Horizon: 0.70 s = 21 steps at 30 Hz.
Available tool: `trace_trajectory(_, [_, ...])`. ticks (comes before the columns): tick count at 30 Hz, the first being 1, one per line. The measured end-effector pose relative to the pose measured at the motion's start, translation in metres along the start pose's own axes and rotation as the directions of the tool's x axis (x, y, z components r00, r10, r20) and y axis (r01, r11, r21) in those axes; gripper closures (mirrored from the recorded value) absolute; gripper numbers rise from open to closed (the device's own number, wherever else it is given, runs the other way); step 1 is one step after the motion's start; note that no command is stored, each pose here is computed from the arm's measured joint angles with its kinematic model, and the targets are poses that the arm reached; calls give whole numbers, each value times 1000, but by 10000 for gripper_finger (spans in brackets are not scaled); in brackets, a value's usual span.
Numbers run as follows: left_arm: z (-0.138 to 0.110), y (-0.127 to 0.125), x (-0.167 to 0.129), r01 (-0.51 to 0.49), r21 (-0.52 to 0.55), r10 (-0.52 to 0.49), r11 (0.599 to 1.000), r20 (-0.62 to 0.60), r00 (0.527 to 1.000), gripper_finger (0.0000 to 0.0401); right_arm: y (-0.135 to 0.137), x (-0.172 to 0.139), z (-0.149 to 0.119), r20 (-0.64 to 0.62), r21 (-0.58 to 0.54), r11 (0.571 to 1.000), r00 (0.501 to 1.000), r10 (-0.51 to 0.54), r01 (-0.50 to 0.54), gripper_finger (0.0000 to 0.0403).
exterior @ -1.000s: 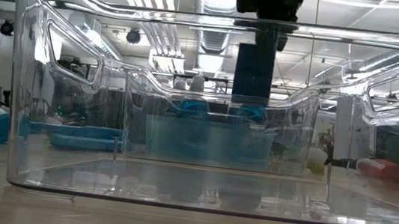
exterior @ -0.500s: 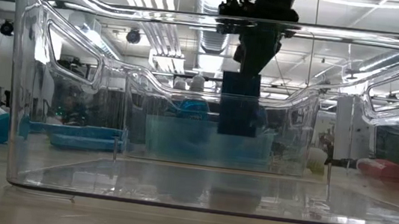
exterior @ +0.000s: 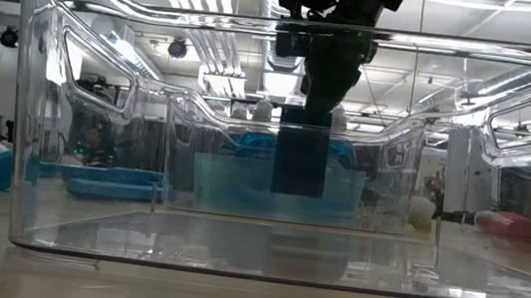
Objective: Pick & Place Kitchen Sink Supplies
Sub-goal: Put the top blue sponge into the top transparent bin
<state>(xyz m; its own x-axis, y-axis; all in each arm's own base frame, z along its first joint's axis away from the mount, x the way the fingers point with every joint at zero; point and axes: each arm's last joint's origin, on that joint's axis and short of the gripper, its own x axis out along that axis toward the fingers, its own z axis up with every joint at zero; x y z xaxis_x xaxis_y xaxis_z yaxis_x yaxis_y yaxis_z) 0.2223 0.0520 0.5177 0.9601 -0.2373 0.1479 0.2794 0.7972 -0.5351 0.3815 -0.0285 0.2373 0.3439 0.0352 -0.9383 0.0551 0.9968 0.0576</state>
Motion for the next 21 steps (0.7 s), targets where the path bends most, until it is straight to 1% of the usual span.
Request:
trace_trajectory(6, [0,0,0,-1,1,1,1000,-1,1000,165,0,3,1,-2,25,1000,1000,2,-2,359])
trace_trajectory(11, [0,1,0,-4,0,4,1000,-4,1000,165,3,5,3,21,22,999,999,24,-25,360])
trace_trajectory(21, [-1,1,0,-5,7,5,1000,-5,1000,165,4,7,2,17,24,999,999,27,-28,360])
